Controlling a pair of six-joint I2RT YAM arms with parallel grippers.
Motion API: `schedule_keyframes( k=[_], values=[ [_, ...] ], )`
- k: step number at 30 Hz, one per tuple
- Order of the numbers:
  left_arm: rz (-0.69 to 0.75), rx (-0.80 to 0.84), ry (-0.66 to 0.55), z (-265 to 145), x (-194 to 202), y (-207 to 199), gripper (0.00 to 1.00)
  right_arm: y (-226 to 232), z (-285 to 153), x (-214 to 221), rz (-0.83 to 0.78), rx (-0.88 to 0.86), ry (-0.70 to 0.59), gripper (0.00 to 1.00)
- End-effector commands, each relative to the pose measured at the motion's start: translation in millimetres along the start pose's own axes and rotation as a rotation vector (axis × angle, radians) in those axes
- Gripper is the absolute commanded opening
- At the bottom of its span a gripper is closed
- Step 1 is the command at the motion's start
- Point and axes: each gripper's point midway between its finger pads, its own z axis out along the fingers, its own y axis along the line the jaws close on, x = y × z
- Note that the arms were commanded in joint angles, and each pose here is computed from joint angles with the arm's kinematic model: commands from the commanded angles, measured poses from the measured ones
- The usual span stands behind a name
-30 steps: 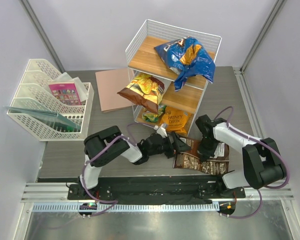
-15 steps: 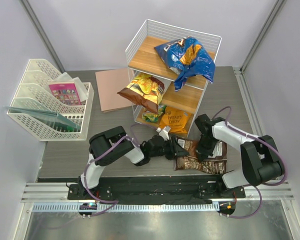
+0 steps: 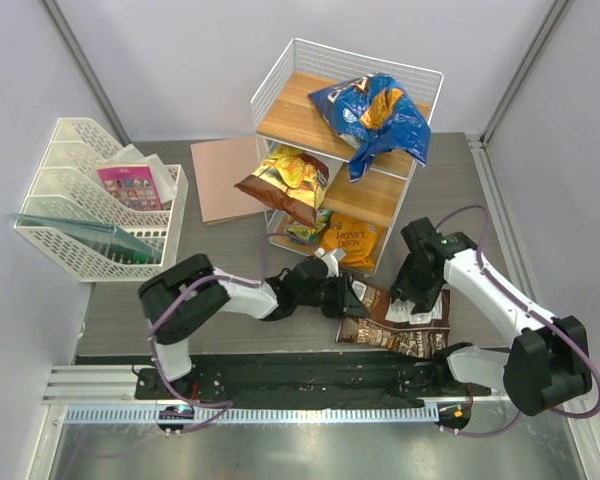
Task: Place and organize the chips bags onto the shelf
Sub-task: Pick up the potato chip from the center of the board.
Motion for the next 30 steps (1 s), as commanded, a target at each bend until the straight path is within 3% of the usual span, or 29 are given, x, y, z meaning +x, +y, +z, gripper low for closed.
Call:
schedule_keyframes(
  k=[1,8,14,18,23,30],
  values=[
    [0.117,0.013,0.081,-42,4,-37,0.00,-3,-25,-22,0.023,0.023,-0.072,0.56],
    [0.129,-0.082,0.083,-98,-7,-39,0.00,-8,-57,-60,0.056,0.122,-0.169,0.58],
    [0.100,-0.160,0.037,-148,-10,-43,0.00,-19,-62,-79,0.208,0.096,-0.177,0.58],
    [0.135,-0.212,-0.094,-193,-24,-63,0.00,-27,-69,-111,0.252,0.140,-0.227,0.59],
    [0.100,-0.245,-0.176,-232,-39,-70,0.00,-9,-74,-159,0.281,0.100,-0.262,0.58],
    [0.095,-0.141,-0.304,-270,-71,-129,0.00,-9,-65,-211,0.345,0.066,-0.280,0.58]
  ],
)
